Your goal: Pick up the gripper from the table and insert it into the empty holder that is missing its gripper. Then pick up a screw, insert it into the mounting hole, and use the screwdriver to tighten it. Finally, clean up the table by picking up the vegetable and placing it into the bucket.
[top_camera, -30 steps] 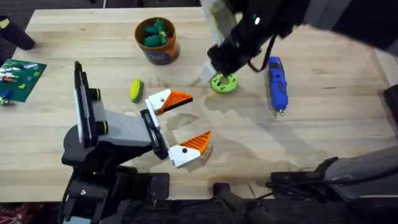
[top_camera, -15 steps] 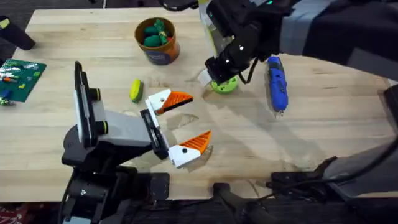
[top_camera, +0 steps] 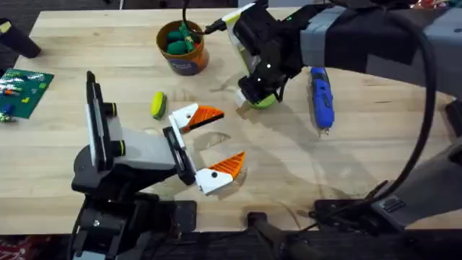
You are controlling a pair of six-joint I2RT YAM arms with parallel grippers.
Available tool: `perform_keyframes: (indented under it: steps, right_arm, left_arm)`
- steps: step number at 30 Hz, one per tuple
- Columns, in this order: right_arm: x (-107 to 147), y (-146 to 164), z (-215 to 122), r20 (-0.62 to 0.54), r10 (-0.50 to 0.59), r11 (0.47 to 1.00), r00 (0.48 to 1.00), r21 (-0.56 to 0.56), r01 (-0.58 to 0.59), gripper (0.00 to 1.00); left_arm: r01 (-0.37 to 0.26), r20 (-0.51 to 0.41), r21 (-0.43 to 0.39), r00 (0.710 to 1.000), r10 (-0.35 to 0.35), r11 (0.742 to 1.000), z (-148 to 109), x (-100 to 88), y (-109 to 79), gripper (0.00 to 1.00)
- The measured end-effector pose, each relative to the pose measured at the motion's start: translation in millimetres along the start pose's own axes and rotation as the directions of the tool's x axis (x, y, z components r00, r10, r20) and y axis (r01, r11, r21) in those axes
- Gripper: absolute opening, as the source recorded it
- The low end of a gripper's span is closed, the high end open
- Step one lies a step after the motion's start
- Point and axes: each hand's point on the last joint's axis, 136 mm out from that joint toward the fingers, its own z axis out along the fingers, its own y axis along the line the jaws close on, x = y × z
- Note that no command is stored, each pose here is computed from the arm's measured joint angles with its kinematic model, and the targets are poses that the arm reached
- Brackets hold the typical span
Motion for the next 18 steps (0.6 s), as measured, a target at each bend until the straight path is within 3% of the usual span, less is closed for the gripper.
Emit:
perform_keyframes:
  steps: [18]
  right_arm:
    - [1.2, -1.4, 10.6, -0.016, -0.001, 1.0, 1.0, 0.01, 0.001, 0.42]
  left_arm:
    - [0.0, 0.0, 0.0, 1.0, 0.0, 1.0, 0.0, 0.0, 0.0, 0.983]
